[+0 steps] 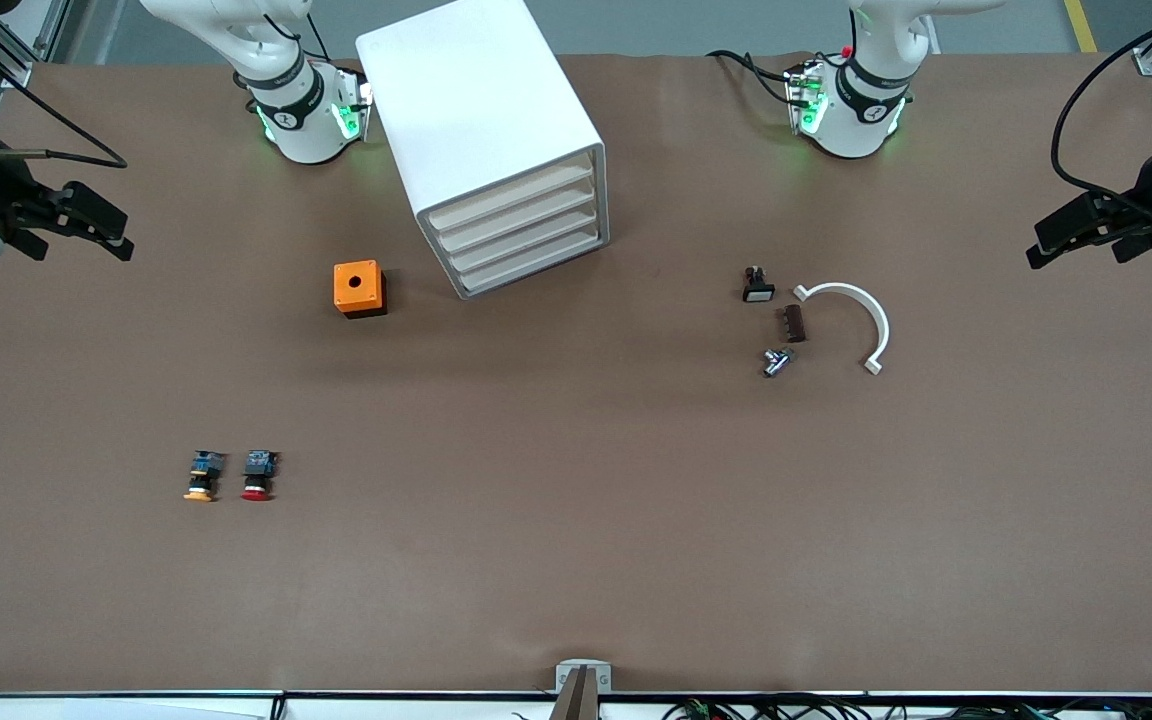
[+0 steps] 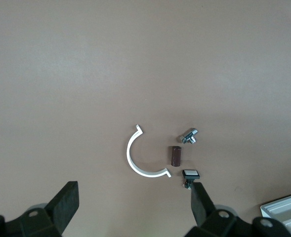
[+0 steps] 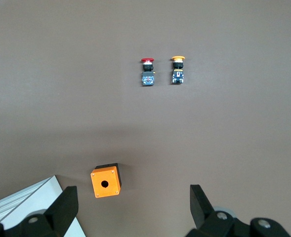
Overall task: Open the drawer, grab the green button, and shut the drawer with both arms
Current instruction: 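Move the left gripper toward the white drawer cabinet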
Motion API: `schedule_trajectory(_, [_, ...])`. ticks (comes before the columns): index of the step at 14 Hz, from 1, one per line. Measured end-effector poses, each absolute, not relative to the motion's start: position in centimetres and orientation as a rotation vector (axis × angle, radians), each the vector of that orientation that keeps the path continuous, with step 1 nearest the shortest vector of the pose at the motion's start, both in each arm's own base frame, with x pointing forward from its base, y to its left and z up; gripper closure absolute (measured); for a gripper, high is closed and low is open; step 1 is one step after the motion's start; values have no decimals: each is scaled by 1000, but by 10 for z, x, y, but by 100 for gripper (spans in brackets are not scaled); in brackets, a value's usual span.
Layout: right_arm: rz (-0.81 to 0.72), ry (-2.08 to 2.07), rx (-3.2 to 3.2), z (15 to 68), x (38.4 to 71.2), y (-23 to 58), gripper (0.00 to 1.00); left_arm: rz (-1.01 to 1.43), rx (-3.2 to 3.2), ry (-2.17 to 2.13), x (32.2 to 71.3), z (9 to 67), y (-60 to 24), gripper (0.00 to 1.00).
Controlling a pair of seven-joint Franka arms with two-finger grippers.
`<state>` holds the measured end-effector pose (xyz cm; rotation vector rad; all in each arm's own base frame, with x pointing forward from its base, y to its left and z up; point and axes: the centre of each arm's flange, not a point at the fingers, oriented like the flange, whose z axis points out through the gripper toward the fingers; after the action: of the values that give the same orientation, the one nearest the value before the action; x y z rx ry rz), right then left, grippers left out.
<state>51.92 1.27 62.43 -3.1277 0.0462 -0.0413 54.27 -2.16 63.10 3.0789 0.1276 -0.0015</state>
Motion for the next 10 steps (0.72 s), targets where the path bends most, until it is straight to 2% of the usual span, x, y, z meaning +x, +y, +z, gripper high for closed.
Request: schedule_trajectory(10, [-40, 47, -3128, 624, 519, 12, 0, -42, 3080, 133, 547, 619, -21, 0])
